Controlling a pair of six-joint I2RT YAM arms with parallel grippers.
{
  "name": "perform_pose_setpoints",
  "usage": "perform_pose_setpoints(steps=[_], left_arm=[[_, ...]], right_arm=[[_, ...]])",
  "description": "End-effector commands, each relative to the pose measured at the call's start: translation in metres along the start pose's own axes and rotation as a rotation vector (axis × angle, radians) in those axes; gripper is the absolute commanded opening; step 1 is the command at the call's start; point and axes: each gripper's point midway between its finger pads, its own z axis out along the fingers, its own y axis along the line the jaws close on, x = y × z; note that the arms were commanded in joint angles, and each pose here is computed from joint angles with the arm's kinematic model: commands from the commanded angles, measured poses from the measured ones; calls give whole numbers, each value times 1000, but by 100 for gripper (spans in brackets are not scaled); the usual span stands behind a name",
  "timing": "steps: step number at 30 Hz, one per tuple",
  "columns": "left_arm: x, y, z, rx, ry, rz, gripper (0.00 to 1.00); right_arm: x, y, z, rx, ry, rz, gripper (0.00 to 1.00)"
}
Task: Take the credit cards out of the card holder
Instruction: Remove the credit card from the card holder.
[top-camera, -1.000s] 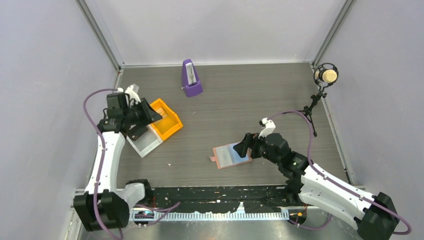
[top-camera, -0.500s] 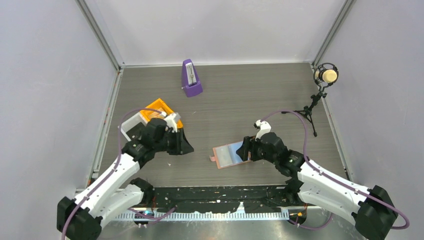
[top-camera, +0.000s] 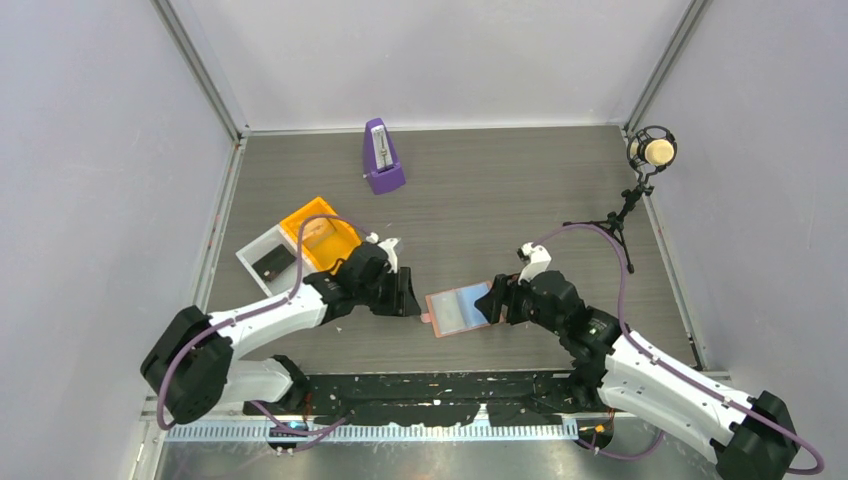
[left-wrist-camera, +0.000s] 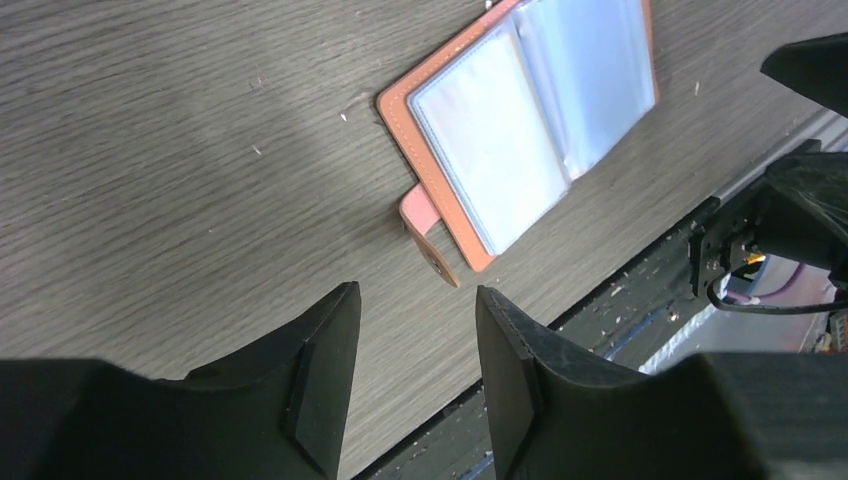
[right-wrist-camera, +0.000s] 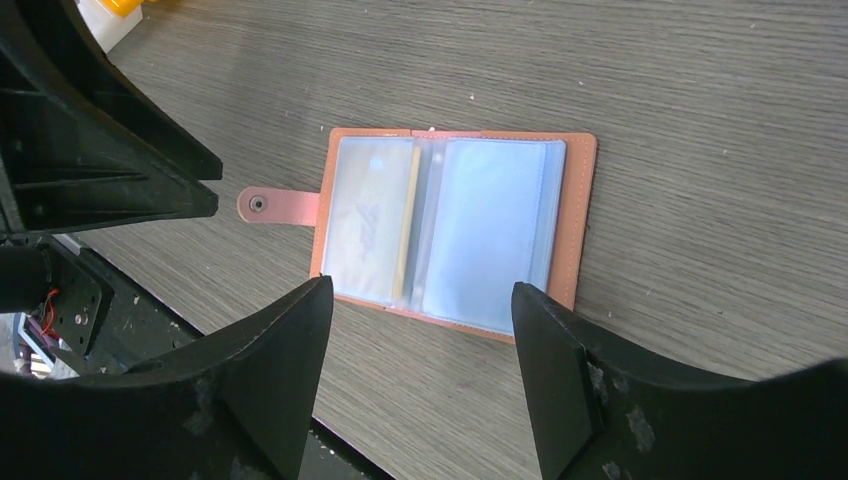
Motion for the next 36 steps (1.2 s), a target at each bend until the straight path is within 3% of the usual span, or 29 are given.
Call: perform_pose_setpoints(steps=[1,8,11,18,30,36], left_arm=[[-24,-20,9,38,-74,16,49],[-16,-28,30,53,-15,27,50],[-12,-29,36,68,2,21,46],[-11,-38,26,126,-27,14,0],[-1,-40,15,173,-32,-2,0],[2,-42,11,209,-49,-32,0]], right_arm=[[-5,-1,-2,5,-32,15,73],[-5,0,1,-3,-33,8,73],[-3,-1,3,4,-16,0,73],[-9,20,6,-61,6,32,72],[-13,55,26,-66,55,-24,73],[10,60,36,-38,116,-76,73]])
